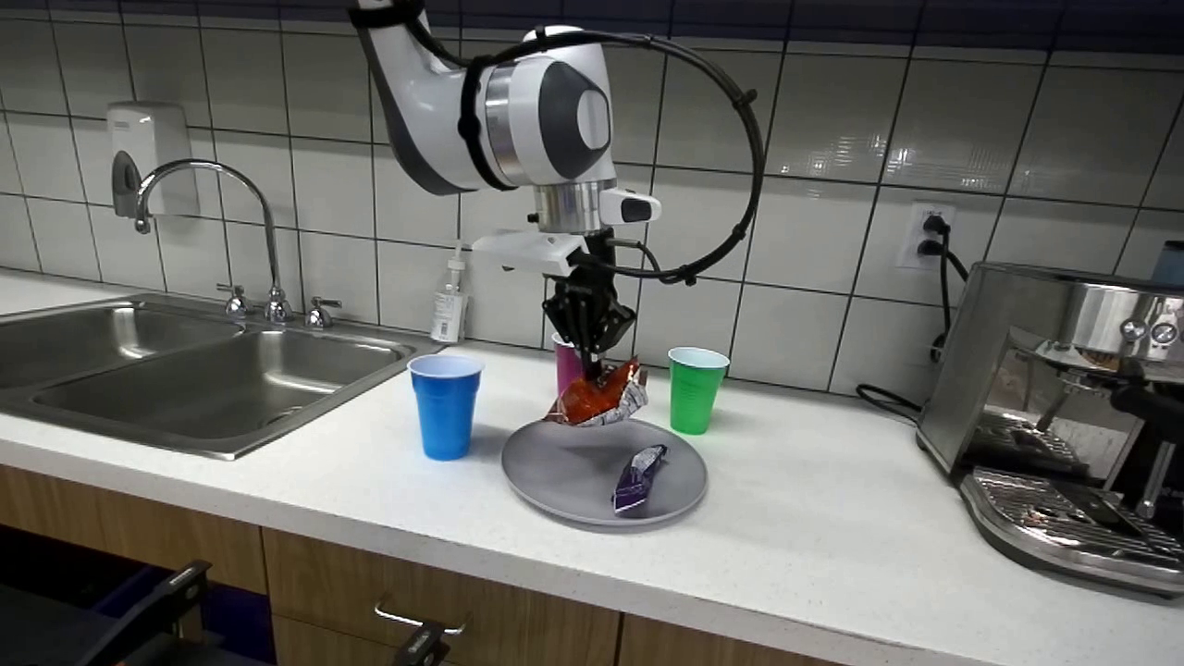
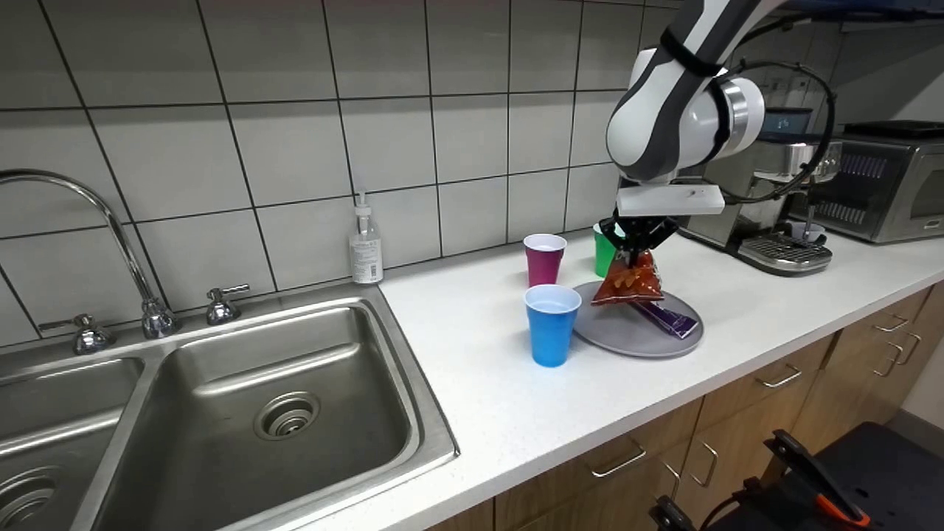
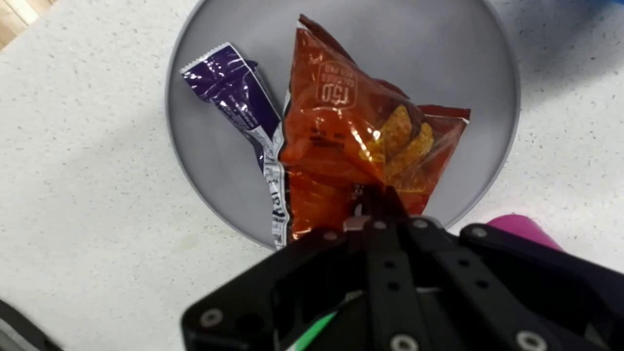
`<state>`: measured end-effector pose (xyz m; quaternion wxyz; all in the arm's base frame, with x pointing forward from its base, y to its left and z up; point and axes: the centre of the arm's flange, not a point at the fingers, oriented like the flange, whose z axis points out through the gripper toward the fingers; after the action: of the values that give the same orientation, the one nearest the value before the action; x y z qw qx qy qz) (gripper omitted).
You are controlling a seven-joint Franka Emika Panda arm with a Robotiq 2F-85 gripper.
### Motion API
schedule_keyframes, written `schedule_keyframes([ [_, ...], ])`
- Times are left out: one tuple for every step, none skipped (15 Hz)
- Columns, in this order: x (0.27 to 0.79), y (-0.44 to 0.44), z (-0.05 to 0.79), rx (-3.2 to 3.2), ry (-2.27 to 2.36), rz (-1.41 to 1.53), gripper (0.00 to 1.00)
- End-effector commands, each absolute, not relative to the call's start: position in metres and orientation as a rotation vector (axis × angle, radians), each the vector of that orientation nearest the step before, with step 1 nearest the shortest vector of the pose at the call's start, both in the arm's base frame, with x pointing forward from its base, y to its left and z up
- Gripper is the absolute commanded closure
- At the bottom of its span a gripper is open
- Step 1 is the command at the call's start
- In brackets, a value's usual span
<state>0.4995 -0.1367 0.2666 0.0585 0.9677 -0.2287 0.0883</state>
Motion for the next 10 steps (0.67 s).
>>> schedule_keyframes([
  [0.48, -0.16, 0.29, 2.934, -0.771, 0.296, 1.0],
  [0.479, -0.171, 0.293, 2.929, -0.793, 0.304, 1.0],
  [0.478, -0.18, 0.295, 2.927, -0.817, 0.311, 1.0],
  [0.478, -0.191, 0.297, 2.923, -0.838, 0.318, 1.0],
  [0.477, -0.201, 0.298, 2.92, -0.859, 0.322, 1.0],
  [0.477, -0.212, 0.3, 2.915, -0.88, 0.325, 1.0],
  [0.476, -0.222, 0.3, 2.912, -0.898, 0.331, 1.0],
  [0.476, -0.234, 0.301, 2.908, -0.915, 0.333, 1.0],
  [0.475, -0.243, 0.301, 2.905, -0.934, 0.34, 1.0],
  [0.476, -0.254, 0.303, 2.901, -0.951, 0.347, 1.0],
])
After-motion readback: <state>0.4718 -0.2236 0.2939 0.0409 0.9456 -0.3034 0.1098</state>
